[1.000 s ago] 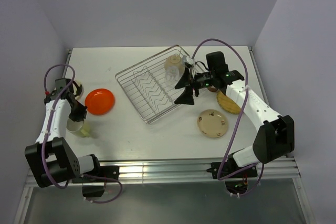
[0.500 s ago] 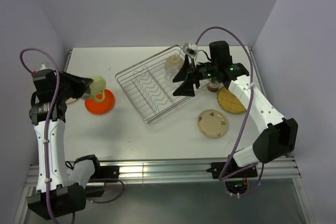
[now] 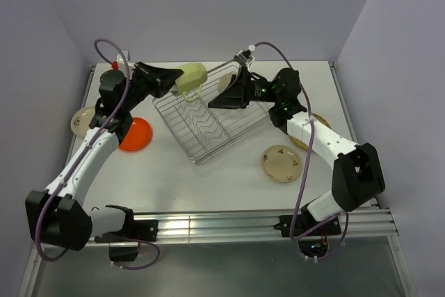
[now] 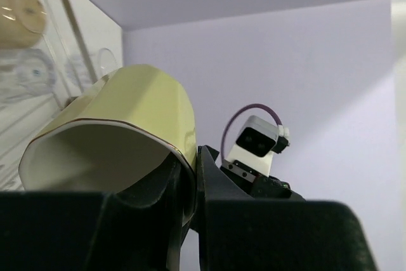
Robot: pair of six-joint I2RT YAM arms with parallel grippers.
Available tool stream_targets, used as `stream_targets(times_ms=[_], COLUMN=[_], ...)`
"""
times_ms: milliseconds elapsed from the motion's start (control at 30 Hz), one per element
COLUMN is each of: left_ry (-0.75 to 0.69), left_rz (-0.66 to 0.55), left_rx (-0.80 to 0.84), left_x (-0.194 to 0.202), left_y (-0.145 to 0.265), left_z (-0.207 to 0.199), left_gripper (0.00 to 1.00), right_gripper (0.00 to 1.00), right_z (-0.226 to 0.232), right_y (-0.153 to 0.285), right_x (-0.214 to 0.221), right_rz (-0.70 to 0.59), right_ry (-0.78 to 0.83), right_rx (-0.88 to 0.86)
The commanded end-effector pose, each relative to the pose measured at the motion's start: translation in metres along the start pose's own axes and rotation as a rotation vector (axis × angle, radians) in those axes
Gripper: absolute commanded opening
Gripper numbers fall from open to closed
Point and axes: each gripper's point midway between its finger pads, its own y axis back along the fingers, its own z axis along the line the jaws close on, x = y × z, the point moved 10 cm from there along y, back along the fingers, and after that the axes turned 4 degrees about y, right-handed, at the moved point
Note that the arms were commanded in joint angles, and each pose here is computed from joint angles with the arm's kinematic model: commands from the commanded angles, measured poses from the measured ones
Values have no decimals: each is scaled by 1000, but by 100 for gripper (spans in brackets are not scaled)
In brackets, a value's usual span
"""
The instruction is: Load the mixed dishes into the dish rack
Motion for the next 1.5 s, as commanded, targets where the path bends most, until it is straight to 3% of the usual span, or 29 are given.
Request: stream_targets(times_ms=[0, 267, 400, 500, 700, 1000, 1300, 1467], left_ry=[-39, 8, -5, -10, -2, 17, 27, 22], left_rz=[37, 69, 61, 58, 71, 85, 99, 113], left_rx=[394, 441, 445, 442, 452, 455, 457, 448], left_x=[12, 27, 27, 27, 29, 35, 40, 42], left_y=[-1, -16, -15, -15, -14, -11, -10, -10], left_z=[-76, -75, -79, -79, -78, -73, -66, -62], left_gripper=[0, 0, 0, 0, 0, 0, 0, 0], right_gripper=[100, 100, 97, 89, 87, 89, 84, 75], right_z=[33, 14, 9, 5, -3, -11, -17, -21], right_y=[-4, -7, 2, 10, 8, -3, -28, -31], right_x=[-20, -31, -28, -25, -24, -31, -43, -49], right_rz=[-95, -172, -99, -16, -7, -219, -200, -210], right_ry=[-17, 16, 86, 79, 101, 104, 129, 141], right_rx=[-89, 115, 125, 90, 190, 158, 154, 172])
